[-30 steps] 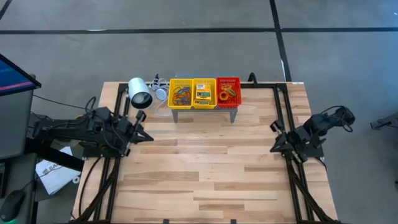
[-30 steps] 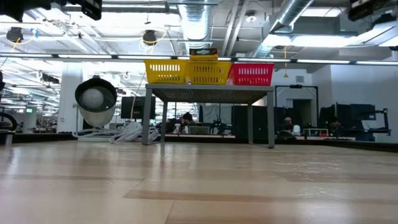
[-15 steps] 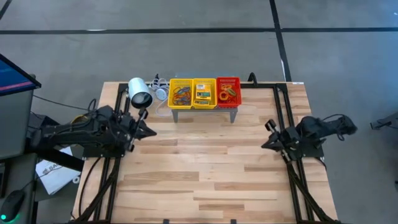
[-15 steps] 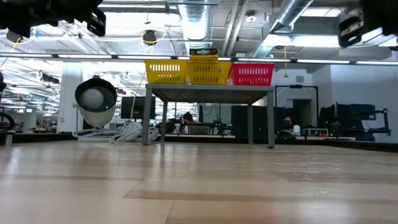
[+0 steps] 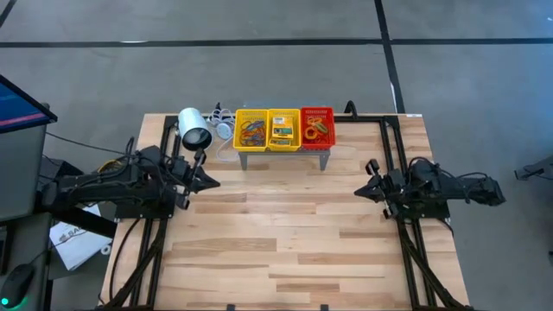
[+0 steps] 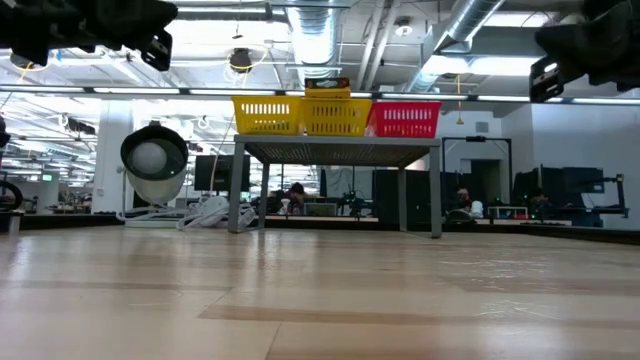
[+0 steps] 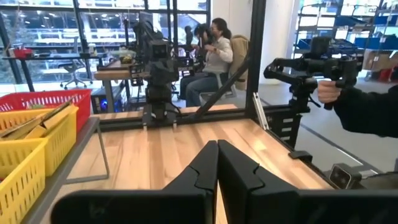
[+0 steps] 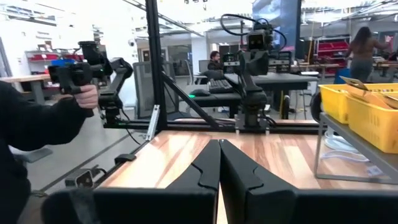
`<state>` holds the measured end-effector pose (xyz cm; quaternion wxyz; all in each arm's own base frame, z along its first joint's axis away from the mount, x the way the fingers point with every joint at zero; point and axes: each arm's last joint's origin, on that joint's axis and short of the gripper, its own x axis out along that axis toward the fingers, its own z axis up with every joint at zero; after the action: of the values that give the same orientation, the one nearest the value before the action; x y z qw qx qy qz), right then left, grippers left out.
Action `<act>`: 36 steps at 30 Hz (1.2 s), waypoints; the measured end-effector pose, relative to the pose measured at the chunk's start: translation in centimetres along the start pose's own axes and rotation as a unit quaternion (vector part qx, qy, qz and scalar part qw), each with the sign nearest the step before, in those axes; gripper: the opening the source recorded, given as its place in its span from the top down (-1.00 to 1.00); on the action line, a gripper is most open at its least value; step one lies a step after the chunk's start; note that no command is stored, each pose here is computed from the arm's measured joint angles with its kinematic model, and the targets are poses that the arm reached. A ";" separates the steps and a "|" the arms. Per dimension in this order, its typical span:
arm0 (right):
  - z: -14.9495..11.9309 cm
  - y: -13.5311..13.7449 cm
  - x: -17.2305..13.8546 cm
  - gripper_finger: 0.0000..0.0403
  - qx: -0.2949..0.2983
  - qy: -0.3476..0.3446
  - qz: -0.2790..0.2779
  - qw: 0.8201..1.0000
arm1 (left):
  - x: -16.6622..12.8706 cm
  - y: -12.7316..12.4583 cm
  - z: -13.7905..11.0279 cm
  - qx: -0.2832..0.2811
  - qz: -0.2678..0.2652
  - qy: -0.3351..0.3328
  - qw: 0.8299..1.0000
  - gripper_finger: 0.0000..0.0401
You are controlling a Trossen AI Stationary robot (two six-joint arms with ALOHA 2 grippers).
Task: Pick & Place Office Desk Supplies
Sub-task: Return to Home Position
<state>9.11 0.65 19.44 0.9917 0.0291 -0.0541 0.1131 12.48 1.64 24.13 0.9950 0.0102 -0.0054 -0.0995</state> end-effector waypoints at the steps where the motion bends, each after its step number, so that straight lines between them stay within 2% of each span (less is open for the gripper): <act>1: 0.0 -0.1 0.0 1.00 -0.001 0.001 -0.001 1.000 | 0.0 0.0 -0.1 0.000 0.000 -0.001 1.000 0.99; 6: -0.2 -0.4 -0.1 1.00 -0.001 0.011 -0.009 1.000 | -0.2 0.0 -2.2 -0.002 0.007 0.003 1.000 0.99; 13: -0.4 -0.7 -0.2 1.00 0.002 0.024 -0.016 1.000 | -0.9 0.2 -4.4 -0.008 0.029 -0.035 0.999 0.99; 18: -0.8 -0.8 -0.2 1.00 0.003 0.033 -0.019 0.999 | -1.1 0.3 -4.7 -0.009 0.035 -0.039 0.999 0.99; 23: -2.2 -1.0 0.1 1.00 0.001 0.032 -0.019 0.999 | -1.1 0.3 -5.2 -0.016 0.034 -0.025 0.999 0.99; 36: -2.3 -0.9 0.1 1.00 -0.022 0.027 -0.007 0.999 | -1.0 0.3 -5.6 -0.014 0.035 -0.006 0.999 0.99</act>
<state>9.65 -0.09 17.16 0.9940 0.0045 -0.0293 0.1054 11.59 2.24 18.58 0.9978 -0.0046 -0.0106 -0.0651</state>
